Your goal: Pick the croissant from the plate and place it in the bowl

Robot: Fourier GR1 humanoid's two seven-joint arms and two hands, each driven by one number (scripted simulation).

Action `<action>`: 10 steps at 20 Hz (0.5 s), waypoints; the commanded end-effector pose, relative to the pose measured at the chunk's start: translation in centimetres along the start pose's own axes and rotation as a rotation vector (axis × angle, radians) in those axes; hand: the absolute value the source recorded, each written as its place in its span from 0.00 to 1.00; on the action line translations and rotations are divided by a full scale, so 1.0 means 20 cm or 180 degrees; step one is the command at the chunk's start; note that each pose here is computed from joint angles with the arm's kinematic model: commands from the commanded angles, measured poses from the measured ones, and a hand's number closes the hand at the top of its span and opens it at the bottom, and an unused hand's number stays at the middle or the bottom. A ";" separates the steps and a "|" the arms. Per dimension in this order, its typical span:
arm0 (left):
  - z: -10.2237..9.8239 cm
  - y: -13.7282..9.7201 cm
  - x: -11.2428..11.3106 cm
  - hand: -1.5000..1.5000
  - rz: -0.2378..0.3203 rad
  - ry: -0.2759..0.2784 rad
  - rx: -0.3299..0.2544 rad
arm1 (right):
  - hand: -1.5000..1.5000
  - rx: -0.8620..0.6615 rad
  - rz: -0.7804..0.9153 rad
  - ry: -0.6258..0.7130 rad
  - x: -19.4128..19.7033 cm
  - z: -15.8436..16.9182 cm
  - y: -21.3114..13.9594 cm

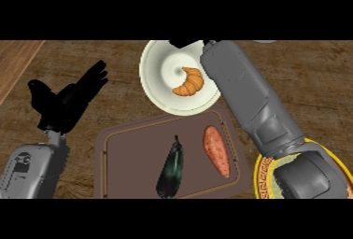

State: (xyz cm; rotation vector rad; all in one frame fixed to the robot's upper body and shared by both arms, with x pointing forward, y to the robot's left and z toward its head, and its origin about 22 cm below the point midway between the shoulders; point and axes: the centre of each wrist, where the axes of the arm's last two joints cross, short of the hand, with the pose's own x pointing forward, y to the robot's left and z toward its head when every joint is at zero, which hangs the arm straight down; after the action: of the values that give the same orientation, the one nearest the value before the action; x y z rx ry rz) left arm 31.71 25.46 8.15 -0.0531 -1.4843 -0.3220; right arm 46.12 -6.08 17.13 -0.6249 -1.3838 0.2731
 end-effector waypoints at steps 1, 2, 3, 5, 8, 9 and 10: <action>-0.02 -0.01 0.04 0.50 -0.0033 -0.0061 -0.0012 | 0.00 -0.0241 -0.0023 -0.0173 -0.04 -0.01 0.02; -0.01 -0.02 0.00 0.50 -0.0025 -0.0022 -0.0019 | 0.00 -0.0314 -0.0020 -0.0211 -0.02 0.00 0.03; 0.00 0.02 0.01 0.50 0.0013 -0.0027 -0.0027 | 0.00 -0.0417 -0.0053 -0.0259 -0.07 -0.01 0.02; -0.01 0.01 0.03 0.50 -0.0015 0.0028 0.0018 | 0.00 -0.0593 -0.0145 -0.0267 -0.04 -0.01 0.01; 0.04 0.04 -0.05 0.50 0.0023 0.0072 0.0089 | 0.00 -0.0838 -0.0139 -0.0209 -0.09 -0.05 -0.03; 0.04 0.05 -0.04 0.50 0.0093 0.0100 0.0075 | 0.00 -0.0932 -0.0170 -0.0230 -0.12 -0.09 -0.12; 0.04 0.09 -0.06 0.50 0.0065 0.0086 0.0120 | 0.00 -0.1007 -0.0215 -0.0231 -0.08 -0.07 -0.08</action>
State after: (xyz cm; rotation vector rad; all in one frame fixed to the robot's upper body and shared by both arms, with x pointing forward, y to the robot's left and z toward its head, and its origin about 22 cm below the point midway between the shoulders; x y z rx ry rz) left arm 31.54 26.53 7.90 -0.0417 -1.4680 -0.2999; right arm 46.69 -7.86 16.52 -0.7762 -1.5031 0.1011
